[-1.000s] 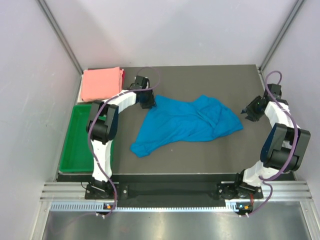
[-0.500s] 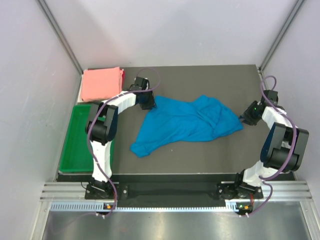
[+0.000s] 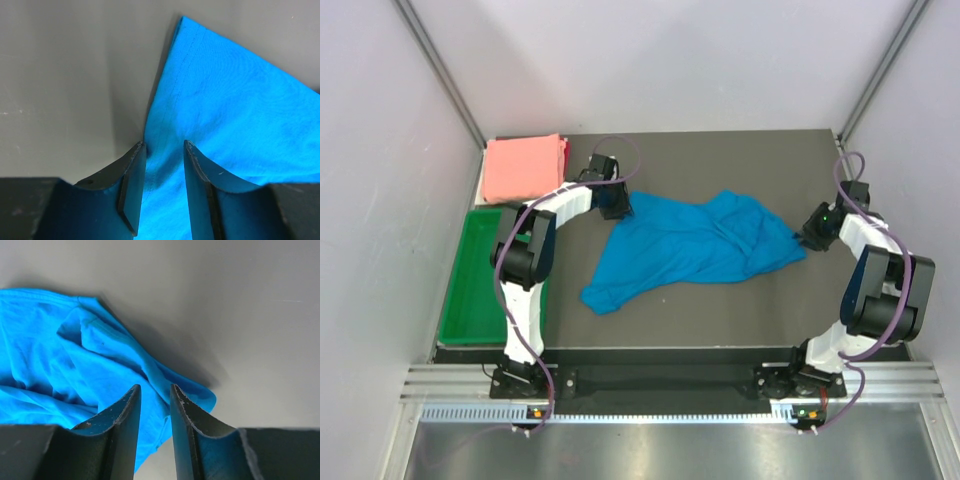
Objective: Fold and stack the t-shirts
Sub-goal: Flatten the tshirt out
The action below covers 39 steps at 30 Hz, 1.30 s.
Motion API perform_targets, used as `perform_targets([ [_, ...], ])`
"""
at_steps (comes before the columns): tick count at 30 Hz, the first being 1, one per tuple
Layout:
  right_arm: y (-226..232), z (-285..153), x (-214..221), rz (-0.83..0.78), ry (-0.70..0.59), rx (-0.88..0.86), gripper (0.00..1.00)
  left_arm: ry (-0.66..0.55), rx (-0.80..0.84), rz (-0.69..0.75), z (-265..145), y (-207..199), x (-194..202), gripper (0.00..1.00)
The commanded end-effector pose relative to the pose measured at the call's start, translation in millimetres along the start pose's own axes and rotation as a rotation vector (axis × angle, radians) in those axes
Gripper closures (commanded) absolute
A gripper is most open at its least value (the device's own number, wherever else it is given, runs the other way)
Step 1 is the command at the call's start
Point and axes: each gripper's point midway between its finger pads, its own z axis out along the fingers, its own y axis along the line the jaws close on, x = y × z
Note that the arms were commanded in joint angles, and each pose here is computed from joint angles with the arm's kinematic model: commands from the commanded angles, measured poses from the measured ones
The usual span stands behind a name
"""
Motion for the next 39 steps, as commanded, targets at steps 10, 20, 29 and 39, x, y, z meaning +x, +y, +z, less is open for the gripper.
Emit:
perform_targets([
  [10, 15.2, -4.8, 3.0, -0.046, -0.012, 0.000, 0.89, 0.119, -0.123, 0.007, 3.3, 32.9, 43.6, 0.59],
  [20, 9.6, -11.1, 11.6, -0.051, 0.014, 0.043, 0.70, 0.116, -0.132, 0.009, 1.0, 33.9, 42.6, 0.59],
  [29, 2.2, -20.4, 3.9, -0.093, -0.043, 0.106, 0.70, 0.116, -0.145, 0.014, -0.8, 36.4, 42.8, 0.59],
  [39, 3.9, -24.4, 7.6, -0.120, -0.045, 0.126, 0.66, 0.119, -0.183, 0.018, -2.5, 45.6, 47.5, 0.59],
])
